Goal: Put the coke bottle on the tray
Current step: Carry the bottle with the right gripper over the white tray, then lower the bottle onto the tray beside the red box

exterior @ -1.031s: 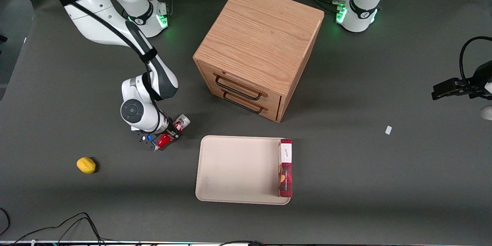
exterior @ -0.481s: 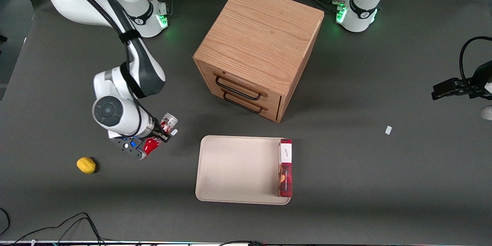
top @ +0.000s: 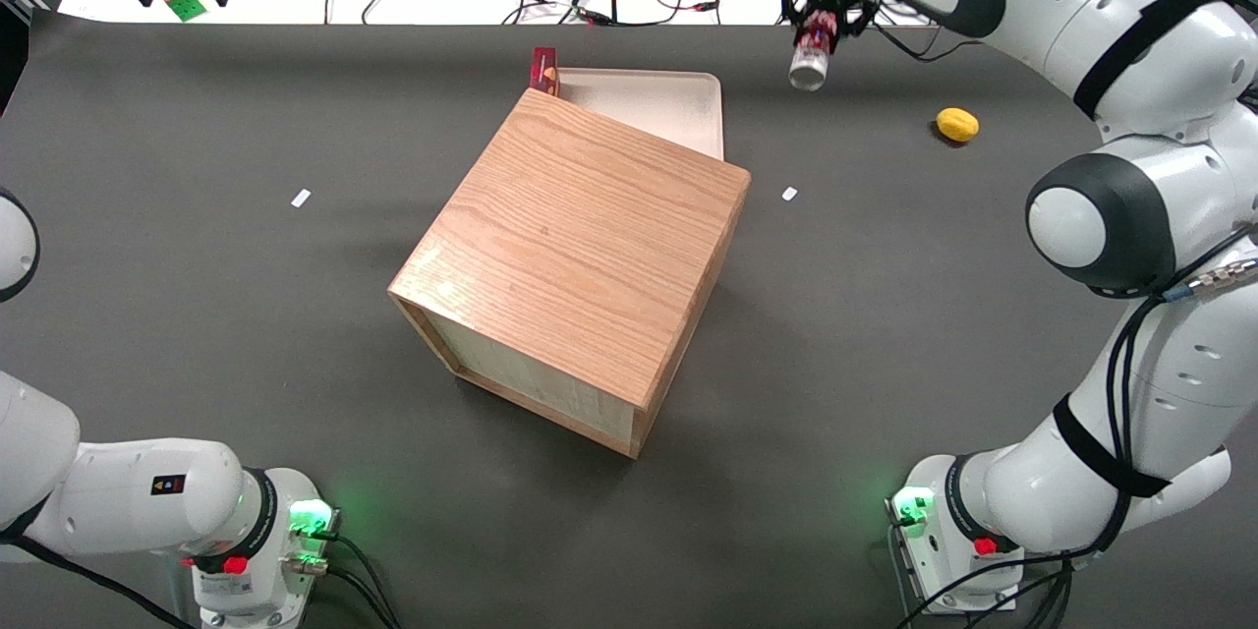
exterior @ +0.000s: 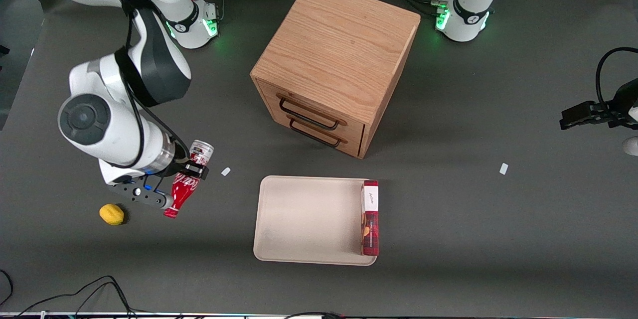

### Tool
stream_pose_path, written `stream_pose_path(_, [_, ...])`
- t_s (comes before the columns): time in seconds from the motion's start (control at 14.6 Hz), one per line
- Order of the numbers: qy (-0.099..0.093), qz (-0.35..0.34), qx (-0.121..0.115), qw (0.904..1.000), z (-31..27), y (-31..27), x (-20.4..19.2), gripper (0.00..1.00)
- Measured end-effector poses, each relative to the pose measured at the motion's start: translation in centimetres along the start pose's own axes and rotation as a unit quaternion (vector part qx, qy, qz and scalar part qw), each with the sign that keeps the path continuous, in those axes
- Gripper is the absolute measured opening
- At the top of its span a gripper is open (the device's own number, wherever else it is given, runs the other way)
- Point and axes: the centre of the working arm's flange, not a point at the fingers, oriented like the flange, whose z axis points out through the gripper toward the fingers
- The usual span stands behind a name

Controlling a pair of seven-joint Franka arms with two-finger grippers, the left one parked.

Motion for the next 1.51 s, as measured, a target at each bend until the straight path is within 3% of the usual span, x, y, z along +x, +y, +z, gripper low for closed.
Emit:
stream_pose_path(0.27, [0.034, -0.112, 0.012, 0.993, -0.6, -3.8, 0.7, 0.54])
stream_pose_path(0.55, [0.069, -0.167, 0.044, 0.9826, 6.3, -8.2, 3.1, 0.54])
stream_pose_path(0.82, [0.058, -0.182, 0.058, 0.9798, 15.7, -11.6, 3.3, 0.54])
stream_pose_path(1.1, [0.037, -0.176, 0.053, 0.9822, 23.1, -11.7, 3.7, 0.54])
stream_pose_path(1.51, [0.032, -0.153, 0.069, 0.9853, 27.6, -12.1, 3.7, 0.54])
